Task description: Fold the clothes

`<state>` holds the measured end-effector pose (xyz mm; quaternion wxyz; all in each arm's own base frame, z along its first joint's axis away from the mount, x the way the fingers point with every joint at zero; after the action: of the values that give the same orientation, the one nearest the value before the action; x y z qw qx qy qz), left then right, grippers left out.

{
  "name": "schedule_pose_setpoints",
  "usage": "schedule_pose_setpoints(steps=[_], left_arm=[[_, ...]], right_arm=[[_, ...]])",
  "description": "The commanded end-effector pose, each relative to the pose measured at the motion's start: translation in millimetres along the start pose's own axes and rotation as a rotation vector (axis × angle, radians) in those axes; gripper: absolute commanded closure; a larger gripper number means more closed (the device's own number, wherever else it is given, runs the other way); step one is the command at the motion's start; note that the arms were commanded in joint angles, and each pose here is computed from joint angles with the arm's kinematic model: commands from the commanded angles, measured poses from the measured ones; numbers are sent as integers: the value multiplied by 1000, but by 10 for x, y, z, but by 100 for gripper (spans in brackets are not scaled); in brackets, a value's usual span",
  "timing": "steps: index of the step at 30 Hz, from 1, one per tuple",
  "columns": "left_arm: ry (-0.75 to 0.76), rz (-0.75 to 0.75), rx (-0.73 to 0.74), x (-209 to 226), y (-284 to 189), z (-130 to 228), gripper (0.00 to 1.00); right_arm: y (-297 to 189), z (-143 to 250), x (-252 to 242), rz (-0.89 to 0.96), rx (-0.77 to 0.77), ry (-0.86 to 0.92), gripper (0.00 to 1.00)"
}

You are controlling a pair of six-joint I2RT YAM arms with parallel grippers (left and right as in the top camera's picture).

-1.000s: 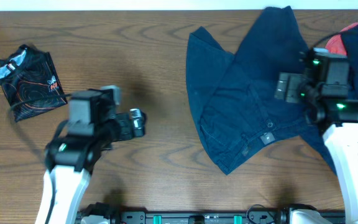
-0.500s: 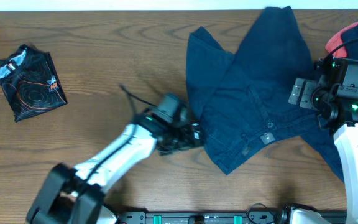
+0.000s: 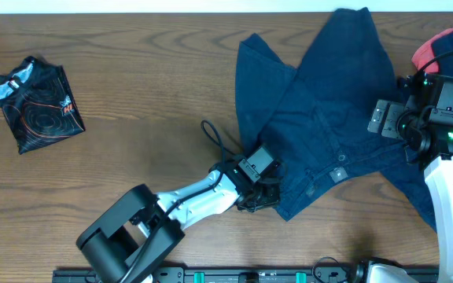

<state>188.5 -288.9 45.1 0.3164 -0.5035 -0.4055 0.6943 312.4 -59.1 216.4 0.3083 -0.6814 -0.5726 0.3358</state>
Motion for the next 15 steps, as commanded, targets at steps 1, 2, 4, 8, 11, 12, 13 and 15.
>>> schedule_pose_setpoints(steps=[1,2,4,8,11,12,13,15], left_arm=[[49,-59,-41,200,-16,-196,94],[69,-64,-53,235,-86,-280,94],[82,-126,-109,395,-316,-547,94],[43,-286,-308,748,-1104,-1329,94],[-16,-271,-470,849,-1901,-1947,94],[-54,-254,-520,882,-2146,-2091,94],[-104,-226,-577,927,-2438,-2236,83],[-178,-128,-645,995,-2921,-2411,35]], right_arm=[[-47,-40,-25,3,-17,19,1],[-47,-40,-25,3,-17,19,1],[-47,-40,-25,3,-17,19,1],[-47,-41,-25,3,-18,19,1],[-47,-41,-24,3,-18,19,1],[-47,-40,-24,3,-17,19,1],[-47,-36,-24,3,-15,19,1],[-47,-27,-23,2,-11,19,1]])
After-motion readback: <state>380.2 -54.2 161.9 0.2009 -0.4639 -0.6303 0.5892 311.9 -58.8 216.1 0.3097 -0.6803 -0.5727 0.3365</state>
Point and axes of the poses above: each gripper's point midway between its finger pads, its own y axis out along the fingers, its own x axis along the line the jaws close on, z = x × y, the point moved 5 cm from there along -y, back along the fingers, and after that the axes turned 10 degrees about -y, right-handed, at the moved point
